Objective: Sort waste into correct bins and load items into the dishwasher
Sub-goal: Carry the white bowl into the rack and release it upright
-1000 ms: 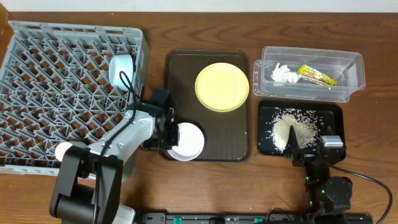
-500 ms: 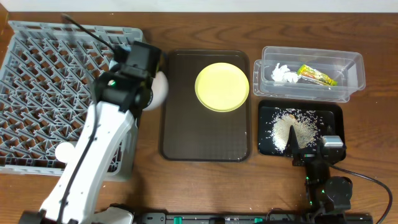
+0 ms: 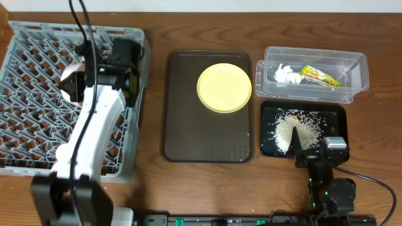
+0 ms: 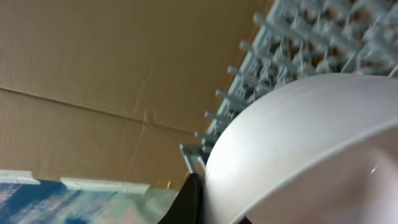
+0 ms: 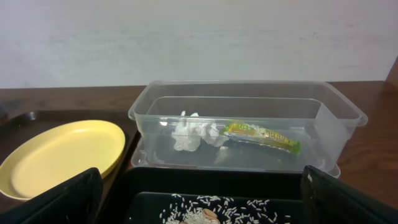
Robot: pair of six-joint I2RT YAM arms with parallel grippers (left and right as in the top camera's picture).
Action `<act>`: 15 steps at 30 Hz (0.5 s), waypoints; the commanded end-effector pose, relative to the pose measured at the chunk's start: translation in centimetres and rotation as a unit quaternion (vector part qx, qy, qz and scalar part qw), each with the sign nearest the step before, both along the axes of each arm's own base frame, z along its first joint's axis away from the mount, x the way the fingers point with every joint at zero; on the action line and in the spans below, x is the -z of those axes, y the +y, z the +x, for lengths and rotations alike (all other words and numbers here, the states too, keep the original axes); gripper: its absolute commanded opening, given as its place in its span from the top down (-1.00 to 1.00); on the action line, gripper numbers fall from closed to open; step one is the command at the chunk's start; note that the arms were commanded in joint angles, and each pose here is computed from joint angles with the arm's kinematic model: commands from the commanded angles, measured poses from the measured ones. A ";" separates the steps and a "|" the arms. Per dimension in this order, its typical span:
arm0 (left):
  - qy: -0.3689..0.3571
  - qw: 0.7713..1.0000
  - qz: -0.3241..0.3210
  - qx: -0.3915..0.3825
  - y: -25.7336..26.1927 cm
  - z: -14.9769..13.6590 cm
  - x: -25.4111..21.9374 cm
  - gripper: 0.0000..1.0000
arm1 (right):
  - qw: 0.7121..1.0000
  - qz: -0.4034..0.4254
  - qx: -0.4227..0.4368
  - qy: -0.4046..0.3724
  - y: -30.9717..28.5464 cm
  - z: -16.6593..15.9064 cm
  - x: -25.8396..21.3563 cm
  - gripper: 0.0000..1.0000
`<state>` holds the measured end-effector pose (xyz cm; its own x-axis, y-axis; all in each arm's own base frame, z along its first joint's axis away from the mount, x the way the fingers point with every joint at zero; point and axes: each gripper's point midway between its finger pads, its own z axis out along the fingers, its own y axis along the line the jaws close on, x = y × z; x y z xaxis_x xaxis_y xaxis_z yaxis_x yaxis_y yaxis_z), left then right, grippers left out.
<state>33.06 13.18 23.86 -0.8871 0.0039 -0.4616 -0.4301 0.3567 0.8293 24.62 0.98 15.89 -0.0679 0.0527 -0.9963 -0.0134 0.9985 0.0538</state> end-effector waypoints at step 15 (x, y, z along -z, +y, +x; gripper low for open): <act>0.111 0.994 -0.025 0.002 -0.7 1.6 8.5 0.84 | 1.000 -0.002 0.000 0.000 -0.1 0.0 0.1 -0.99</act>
<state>34.43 13.52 17.37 -0.9595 -0.0055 -0.2816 -0.2666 0.3403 0.9017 24.62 0.98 15.89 -0.0679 0.0527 -0.9963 -0.0134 0.9985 0.0538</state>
